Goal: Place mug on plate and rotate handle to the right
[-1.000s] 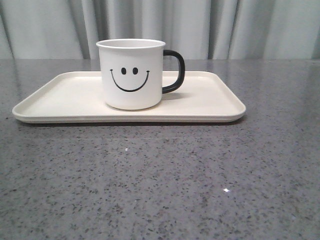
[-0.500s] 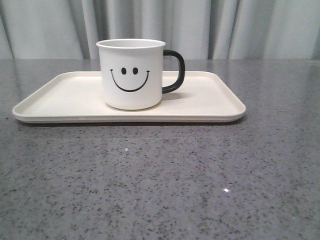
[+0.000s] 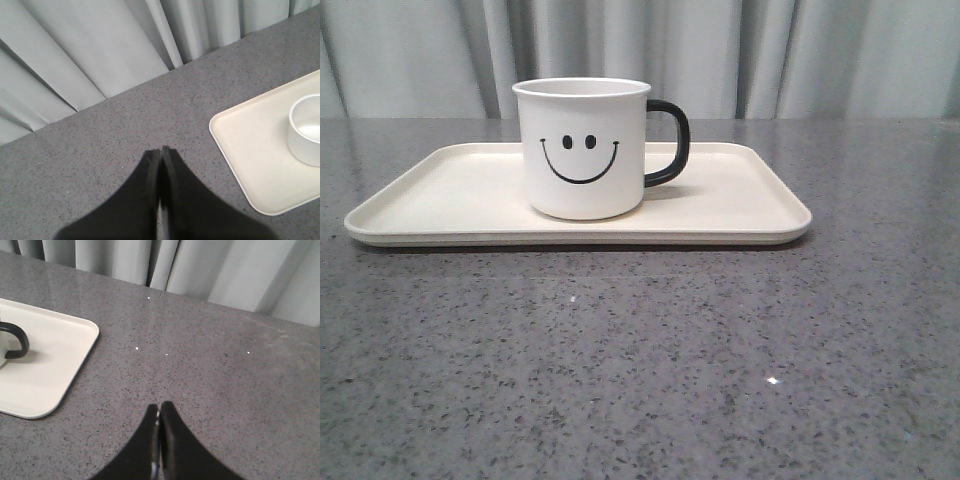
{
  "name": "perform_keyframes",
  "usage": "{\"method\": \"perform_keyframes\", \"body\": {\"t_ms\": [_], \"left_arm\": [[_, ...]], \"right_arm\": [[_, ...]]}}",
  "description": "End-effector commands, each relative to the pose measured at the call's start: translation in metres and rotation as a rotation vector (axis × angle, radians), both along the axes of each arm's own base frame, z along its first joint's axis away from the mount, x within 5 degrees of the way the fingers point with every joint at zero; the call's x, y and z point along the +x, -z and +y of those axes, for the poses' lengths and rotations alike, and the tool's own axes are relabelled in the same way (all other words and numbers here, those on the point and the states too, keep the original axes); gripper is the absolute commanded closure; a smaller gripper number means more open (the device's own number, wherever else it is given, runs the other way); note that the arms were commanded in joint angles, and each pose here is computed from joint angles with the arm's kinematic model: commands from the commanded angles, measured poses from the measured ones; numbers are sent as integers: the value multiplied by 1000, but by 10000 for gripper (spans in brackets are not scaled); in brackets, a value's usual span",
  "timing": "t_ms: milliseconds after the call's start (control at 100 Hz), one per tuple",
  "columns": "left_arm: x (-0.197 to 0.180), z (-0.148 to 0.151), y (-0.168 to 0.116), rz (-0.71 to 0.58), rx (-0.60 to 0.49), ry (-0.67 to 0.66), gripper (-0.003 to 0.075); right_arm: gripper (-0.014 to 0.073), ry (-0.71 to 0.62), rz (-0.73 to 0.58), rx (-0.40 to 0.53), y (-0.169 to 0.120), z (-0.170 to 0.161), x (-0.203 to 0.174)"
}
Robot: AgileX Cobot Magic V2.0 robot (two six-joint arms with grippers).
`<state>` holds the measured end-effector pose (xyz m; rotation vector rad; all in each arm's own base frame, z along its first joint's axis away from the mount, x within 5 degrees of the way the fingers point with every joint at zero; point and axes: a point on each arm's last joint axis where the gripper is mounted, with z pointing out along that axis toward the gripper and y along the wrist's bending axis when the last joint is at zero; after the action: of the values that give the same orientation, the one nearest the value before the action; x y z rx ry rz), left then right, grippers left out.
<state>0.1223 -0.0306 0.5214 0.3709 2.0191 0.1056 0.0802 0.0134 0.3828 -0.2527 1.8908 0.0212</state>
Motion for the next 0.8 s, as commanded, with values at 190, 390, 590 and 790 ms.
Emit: {"method": "perform_keyframes", "body": {"t_ms": [190,390,590,790], "left_arm": [[-2,0,-10,-79,-31,14,740],[3,-3,-8,-66,-23,14,740],[16,-10,-3,-33,-4,13,740],[29,-16,2,-30,21,10,740]], "right_arm": [[715,16,-79,4,-12,-1,0],[715,16,-79,4,-12,-1,0],[715,16,-79,4,-12,-1,0],[715,16,-79,4,-12,-1,0]]}}
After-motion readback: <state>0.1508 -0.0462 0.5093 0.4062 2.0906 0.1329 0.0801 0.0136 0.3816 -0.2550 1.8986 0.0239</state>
